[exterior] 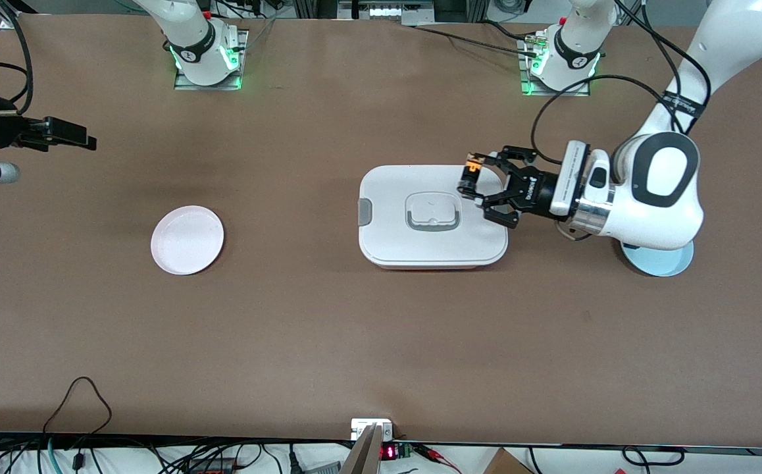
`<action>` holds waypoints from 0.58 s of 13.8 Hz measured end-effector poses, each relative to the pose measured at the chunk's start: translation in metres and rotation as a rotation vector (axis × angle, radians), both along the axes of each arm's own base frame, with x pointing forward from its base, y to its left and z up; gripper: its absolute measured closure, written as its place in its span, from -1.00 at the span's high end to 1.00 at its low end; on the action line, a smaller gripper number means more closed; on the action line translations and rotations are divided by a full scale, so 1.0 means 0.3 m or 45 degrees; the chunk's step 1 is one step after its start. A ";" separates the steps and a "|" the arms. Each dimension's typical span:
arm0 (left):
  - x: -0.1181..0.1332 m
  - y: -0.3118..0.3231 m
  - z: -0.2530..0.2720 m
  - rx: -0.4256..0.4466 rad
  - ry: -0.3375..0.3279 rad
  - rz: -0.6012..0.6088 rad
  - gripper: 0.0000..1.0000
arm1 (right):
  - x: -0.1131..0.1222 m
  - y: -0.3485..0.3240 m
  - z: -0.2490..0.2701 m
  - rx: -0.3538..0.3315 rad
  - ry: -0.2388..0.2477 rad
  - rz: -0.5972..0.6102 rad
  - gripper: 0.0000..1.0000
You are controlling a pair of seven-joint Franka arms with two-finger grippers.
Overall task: Transfer orange switch to right arm and place
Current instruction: 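Carry the switch over the white box while the right gripper approaches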
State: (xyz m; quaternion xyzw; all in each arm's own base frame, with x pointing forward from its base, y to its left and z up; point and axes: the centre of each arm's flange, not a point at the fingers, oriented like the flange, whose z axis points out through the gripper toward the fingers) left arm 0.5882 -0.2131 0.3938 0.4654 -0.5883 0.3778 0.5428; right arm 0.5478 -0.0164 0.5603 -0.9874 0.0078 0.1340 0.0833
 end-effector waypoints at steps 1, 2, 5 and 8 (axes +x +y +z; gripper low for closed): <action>-0.009 -0.049 0.015 -0.022 0.006 0.025 0.44 | 0.008 0.013 -0.009 0.071 0.004 -0.014 1.00; -0.019 -0.093 0.026 -0.043 0.017 0.054 0.44 | 0.017 0.017 -0.015 0.150 0.005 -0.035 1.00; -0.044 -0.183 0.052 -0.060 0.025 0.108 0.44 | 0.038 0.062 -0.019 0.389 0.004 -0.072 1.00; -0.071 -0.236 0.040 -0.066 0.053 0.119 0.44 | 0.062 0.182 -0.050 0.683 0.055 -0.092 1.00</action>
